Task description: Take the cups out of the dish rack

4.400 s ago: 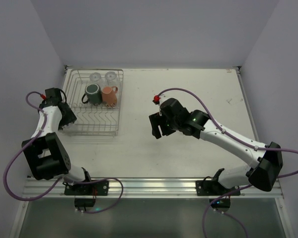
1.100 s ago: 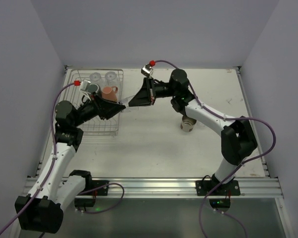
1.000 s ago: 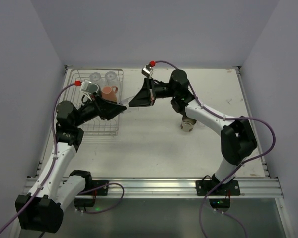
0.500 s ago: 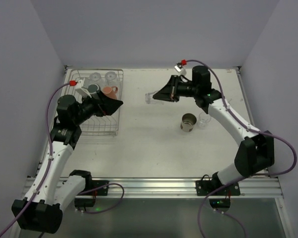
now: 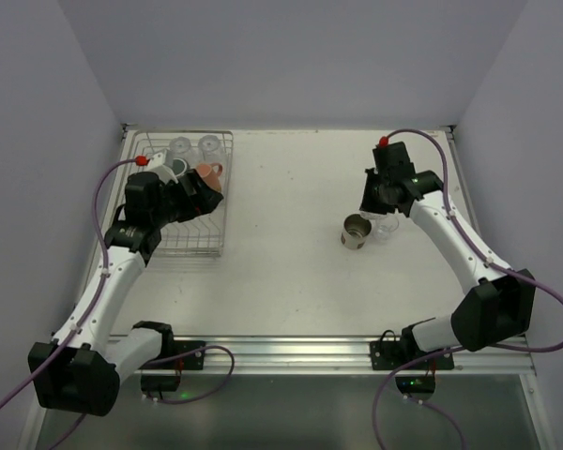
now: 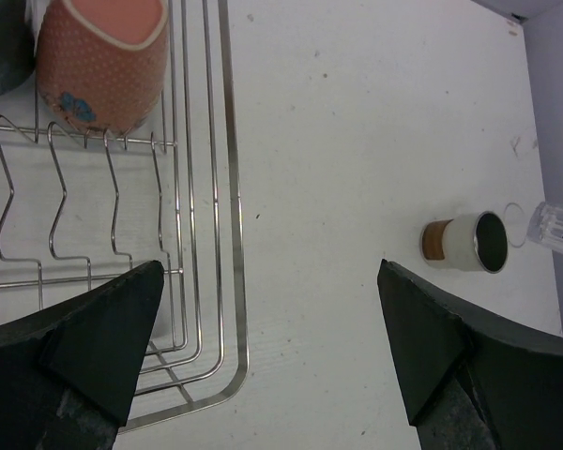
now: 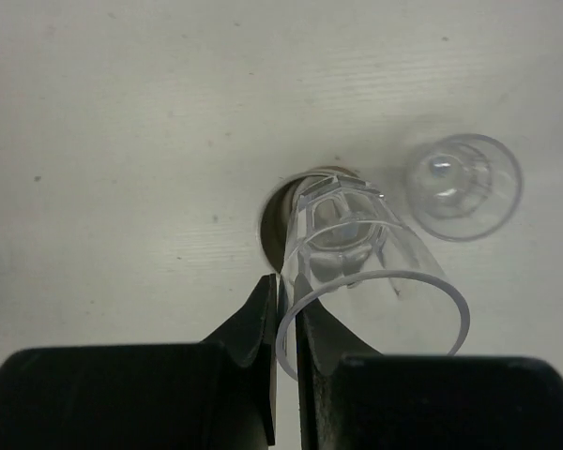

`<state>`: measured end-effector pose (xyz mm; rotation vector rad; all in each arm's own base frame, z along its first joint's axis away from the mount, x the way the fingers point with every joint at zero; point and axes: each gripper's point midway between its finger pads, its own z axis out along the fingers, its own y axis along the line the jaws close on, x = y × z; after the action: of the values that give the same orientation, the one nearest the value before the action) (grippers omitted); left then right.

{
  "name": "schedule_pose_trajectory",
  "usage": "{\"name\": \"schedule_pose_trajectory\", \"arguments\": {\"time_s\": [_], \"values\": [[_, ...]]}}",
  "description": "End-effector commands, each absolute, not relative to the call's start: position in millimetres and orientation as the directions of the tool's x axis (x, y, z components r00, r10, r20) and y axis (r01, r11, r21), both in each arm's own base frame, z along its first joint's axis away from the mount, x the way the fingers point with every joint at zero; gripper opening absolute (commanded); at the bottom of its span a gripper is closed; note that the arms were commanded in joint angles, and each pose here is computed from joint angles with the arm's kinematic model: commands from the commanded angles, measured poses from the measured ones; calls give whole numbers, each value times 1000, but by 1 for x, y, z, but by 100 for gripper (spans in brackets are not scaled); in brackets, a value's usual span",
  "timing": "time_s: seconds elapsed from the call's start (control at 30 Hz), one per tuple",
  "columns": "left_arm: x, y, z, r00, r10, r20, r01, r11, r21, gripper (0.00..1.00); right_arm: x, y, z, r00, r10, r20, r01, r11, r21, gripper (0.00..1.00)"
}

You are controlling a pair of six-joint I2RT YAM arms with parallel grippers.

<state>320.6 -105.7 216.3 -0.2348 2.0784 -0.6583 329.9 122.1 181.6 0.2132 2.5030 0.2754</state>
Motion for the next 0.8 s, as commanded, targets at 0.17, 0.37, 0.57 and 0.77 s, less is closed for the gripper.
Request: {"name": "schedule_pose_trajectory", "arguments": {"time_s": [0.17, 0.37, 0.57, 0.77], "values": [[331, -106, 213, -553, -353, -755, 126, 860, -494, 100, 329, 63, 185, -776, 147, -614, 213, 976, -36, 0], [331, -108, 208, -565, -337, -754, 137, 862, -488, 100, 328, 50, 174, -799, 130, -587, 238, 965, -109, 0], [333, -106, 207, -563, -328, -758, 134, 869, -476, 100, 333, 50, 160, -826, 130, -548, 231, 966, -120, 0], [334, -107, 211, -557, -318, -767, 150, 870, -469, 100, 344, 49, 152, -830, 140, -540, 228, 969, -98, 0]]}}
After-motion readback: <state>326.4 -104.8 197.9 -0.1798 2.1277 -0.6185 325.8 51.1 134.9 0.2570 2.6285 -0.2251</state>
